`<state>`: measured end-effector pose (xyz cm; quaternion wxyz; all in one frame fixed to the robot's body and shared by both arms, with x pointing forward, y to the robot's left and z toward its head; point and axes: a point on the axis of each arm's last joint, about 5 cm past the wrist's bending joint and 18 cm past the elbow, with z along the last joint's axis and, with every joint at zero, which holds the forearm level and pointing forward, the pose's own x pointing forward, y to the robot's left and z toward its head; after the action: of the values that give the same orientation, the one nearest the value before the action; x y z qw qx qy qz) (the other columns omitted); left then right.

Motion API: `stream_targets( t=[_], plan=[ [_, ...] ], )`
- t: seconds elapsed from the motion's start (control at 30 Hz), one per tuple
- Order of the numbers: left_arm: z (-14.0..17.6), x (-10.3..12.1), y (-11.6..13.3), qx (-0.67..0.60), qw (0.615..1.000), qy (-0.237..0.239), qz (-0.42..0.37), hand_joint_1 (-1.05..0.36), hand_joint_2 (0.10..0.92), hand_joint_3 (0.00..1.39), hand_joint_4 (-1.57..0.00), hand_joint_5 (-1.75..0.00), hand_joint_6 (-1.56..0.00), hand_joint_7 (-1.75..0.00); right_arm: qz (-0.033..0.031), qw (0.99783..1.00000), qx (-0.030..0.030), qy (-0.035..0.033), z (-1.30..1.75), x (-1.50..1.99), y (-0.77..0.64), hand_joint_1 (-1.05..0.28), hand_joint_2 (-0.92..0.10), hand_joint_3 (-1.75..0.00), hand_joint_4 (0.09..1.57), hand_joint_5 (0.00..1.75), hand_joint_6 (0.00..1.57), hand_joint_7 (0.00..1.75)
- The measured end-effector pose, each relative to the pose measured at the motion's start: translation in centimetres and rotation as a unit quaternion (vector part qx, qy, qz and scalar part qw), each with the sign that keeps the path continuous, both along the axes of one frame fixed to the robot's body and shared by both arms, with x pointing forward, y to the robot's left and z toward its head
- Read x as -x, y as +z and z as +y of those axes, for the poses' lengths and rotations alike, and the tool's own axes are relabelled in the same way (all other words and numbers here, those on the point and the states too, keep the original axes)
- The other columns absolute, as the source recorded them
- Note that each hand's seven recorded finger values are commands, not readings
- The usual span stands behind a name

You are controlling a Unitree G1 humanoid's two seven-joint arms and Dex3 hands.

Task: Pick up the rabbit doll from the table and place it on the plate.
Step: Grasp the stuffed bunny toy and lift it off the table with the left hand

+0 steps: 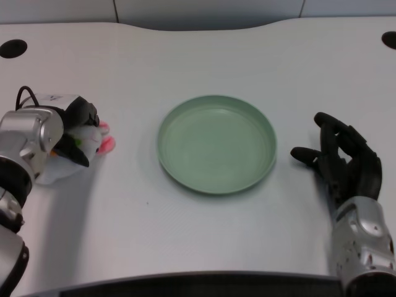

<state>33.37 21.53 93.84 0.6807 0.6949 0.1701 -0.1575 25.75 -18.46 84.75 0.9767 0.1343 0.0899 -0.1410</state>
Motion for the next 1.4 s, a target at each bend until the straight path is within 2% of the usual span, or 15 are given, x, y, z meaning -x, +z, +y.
stream_targets(
  t=[0.2, 0.3, 0.37, 0.43, 0.47, 0.5, 0.53, 0.57, 0.6, 0.67, 0.77, 0.93, 1.0, 1.17, 1.4],
  plan=[
    [0.2, 0.1, -0.1, 0.005, 1.000, 0.003, -0.005, -0.50, 0.804, 0.01, -0.48, -0.23, -0.61, -0.06, 0.0001, 1.00000, 0.0003, -0.0005, -0.03, 0.00, 0.00, -0.30, -0.92, -0.28, 0.72, 1.01, 0.72, 0.48],
    [0.2, 0.2, -0.2, 0.005, 1.000, 0.004, -0.009, -0.39, 0.839, 0.00, -0.48, -0.78, -0.84, -0.12, -0.0001, 1.00000, 0.0001, -0.0007, -0.03, 0.00, 0.01, -0.30, -0.92, -0.28, 0.73, 1.01, 0.70, 0.48],
    [0.2, 0.2, -0.3, 0.005, 1.000, 0.004, -0.019, -0.32, 0.833, 0.00, -0.53, -0.97, -0.91, -0.17, -0.0005, 1.00000, -0.0001, -0.0009, -0.04, 0.00, 0.02, -0.30, -0.92, -0.29, 0.72, 1.01, 0.69, 0.48],
    [0.3, 0.4, -0.6, 0.007, 0.999, 0.002, -0.038, -0.27, 0.831, 0.00, -0.54, -1.21, -0.77, -0.62, -0.0010, 1.00000, -0.0007, -0.0014, -0.05, -0.01, 0.03, -0.29, -0.92, -0.29, 0.72, 1.01, 0.69, 0.48],
    [0.3, 0.6, -0.9, 0.008, 0.999, -0.002, -0.052, -0.21, 0.836, 0.00, -0.60, -1.48, -0.67, -1.09, -0.0010, 1.00000, -0.0009, -0.0016, -0.05, -0.01, 0.03, -0.30, -0.92, -0.28, 0.72, 1.01, 0.71, 0.49],
    [0.4, 0.7, -1.1, 0.010, 0.997, -0.009, -0.073, -0.19, 0.844, 0.00, -0.62, -1.60, -0.62, -1.31, -0.0010, 1.00000, -0.0009, -0.0019, -0.06, -0.01, 0.03, -0.30, -0.92, -0.28, 0.72, 1.01, 0.71, 0.49],
    [0.5, 0.9, -1.5, 0.012, 0.995, -0.017, -0.096, -0.17, 0.860, 0.01, -0.66, -1.67, -0.61, -1.43, -0.0012, 1.00000, -0.0007, -0.0017, -0.06, -0.01, 0.04, -0.30, -0.92, -0.28, 0.72, 1.01, 0.71, 0.49],
    [0.6, 1.1, -1.7, 0.016, 0.993, -0.025, -0.114, -0.16, 0.880, 0.01, -0.71, -1.72, -0.66, -1.33, -0.0012, 1.00000, -0.0006, -0.0016, -0.05, -0.01, 0.04, -0.30, -0.92, -0.28, 0.72, 1.01, 0.70, 0.49],
    [0.7, 1.3, -2.0, 0.022, 0.990, -0.032, -0.132, -0.16, 0.890, 0.01, -0.74, -1.73, -0.70, -1.26, -0.0013, 1.00000, -0.0006, -0.0015, -0.05, -0.01, 0.05, -0.30, -0.92, -0.28, 0.72, 1.01, 0.70, 0.49],
    [0.9, 1.6, -2.4, 0.032, 0.988, -0.038, -0.149, -0.12, 0.914, 0.07, -0.80, -1.74, -0.61, -1.58, -0.0013, 1.00000, -0.0006, -0.0015, -0.05, -0.01, 0.05, -0.30, -0.92, -0.28, 0.73, 1.01, 0.70, 0.49],
    [1.2, 1.8, -2.6, 0.047, 0.985, -0.032, -0.163, -0.05, 0.920, 0.14, -0.83, -1.75, -0.58, -1.73, -0.0013, 0.99999, -0.0016, -0.0026, -0.08, 0.00, 0.04, -0.30, -0.92, -0.28, 0.72, 1.01, 0.70, 0.49],
    [1.3, 1.8, -2.6, 0.072, 0.981, -0.029, -0.176, -0.03, 0.921, 0.17, -0.81, -1.75, -0.56, -1.75, -0.0010, 0.99998, -0.0053, -0.0025, -0.11, 0.01, -0.01, -0.30, -0.92, -0.28, 0.72, 1.00, 0.69, 0.48],
    [1.3, 1.8, -2.6, 0.083, 0.979, -0.023, -0.183, -0.03, 0.921, 0.17, -0.80, -1.75, -0.55, -1.75, 0.0019, 0.99999, -0.0033, -0.0017, -0.15, 0.01, -0.07, -0.29, -0.92, -0.30, 0.71, 0.99, 0.69, 0.48],
    [1.4, 1.9, -2.4, 0.116, 0.973, -0.010, -0.199, -0.01, 0.885, 0.17, -0.81, -1.75, -0.56, -1.75, 0.0045, 0.99999, 0.0021, -0.0006, -0.08, -0.23, 0.00, -0.29, -0.92, -0.31, 0.70, 0.98, 0.68, 0.47],
    [1.1, 1.5, -1.3, 0.190, 0.953, -0.008, -0.235, -0.02, 0.892, 0.16, -0.82, -1.75, -0.57, -1.75, 0.0016, 0.99998, 0.0054, -0.0006, -0.02, -0.45, -0.09, -0.31, -0.92, -0.30, 0.71, 1.00, 0.66, 0.46]
  ],
)
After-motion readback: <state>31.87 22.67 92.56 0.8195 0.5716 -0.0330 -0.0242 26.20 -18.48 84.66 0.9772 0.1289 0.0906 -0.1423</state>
